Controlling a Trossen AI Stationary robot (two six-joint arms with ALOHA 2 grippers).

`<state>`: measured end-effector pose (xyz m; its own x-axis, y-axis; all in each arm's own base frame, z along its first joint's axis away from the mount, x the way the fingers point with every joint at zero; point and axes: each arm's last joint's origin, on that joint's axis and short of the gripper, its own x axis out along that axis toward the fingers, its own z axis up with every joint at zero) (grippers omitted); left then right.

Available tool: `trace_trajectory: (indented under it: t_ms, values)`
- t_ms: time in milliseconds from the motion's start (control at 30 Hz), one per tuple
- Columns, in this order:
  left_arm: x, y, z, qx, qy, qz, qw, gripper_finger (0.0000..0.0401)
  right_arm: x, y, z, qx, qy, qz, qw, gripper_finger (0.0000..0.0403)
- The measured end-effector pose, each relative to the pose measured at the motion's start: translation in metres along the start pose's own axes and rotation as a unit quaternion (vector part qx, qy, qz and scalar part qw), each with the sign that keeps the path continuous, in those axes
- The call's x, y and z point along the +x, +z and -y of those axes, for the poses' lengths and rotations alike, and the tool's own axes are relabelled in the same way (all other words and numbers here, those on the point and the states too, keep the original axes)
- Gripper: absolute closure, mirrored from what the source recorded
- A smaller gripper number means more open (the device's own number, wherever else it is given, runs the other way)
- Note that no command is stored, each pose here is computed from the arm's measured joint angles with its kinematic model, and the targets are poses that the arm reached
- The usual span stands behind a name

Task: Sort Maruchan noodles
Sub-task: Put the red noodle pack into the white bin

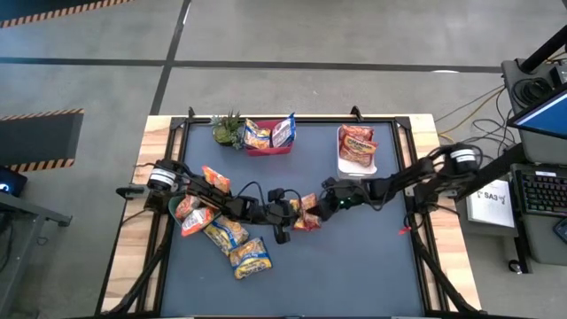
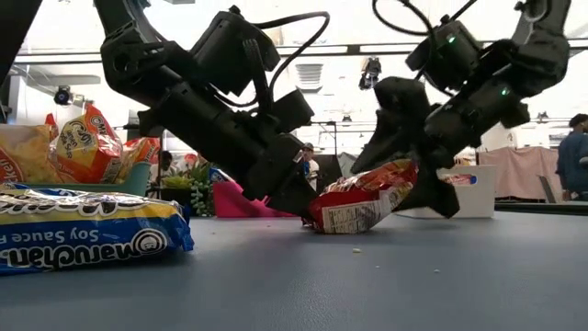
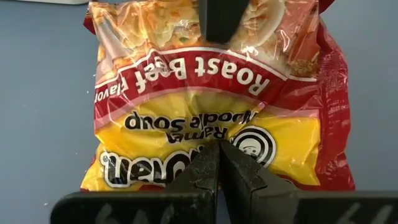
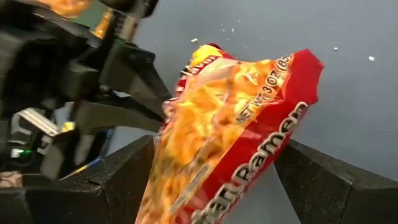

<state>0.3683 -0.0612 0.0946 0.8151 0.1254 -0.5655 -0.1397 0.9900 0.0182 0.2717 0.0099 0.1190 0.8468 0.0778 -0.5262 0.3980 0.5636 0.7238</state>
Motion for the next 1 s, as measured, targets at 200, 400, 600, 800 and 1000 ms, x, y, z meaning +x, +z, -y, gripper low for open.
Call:
trace_trajectory:
  t_ms: [200, 400, 600, 800, 1000]
  values:
    - [0.0, 0.0, 0.0, 0.0, 0.0, 0.0, 1.0, 0.0401, 0.017, 0.003, -0.002, -0.032, -0.003, -0.004, 0.999, 0.0118]
    - [0.0, 0.0, 0.0, 0.0, -0.002, 0.002, 1.0, 0.0401, 0.015, 0.006, -0.007, -0.055, 0.006, -0.01, 0.998, 0.0179]
    - [-0.003, 0.004, 0.0, 0.001, -0.004, 0.008, 1.0, 0.0401, 0.011, 0.009, -0.011, -0.062, 0.018, -0.003, 0.998, 0.0229]
    - [-0.011, 0.014, 0.0, 0.011, -0.005, 0.017, 1.0, 0.0401, 0.011, 0.009, -0.012, -0.066, 0.02, -0.002, 0.998, 0.0234]
    - [-0.023, 0.024, -0.002, 0.017, -0.002, 0.012, 1.0, 0.0401, 0.011, 0.009, -0.012, -0.072, 0.017, -0.002, 0.997, 0.0234]
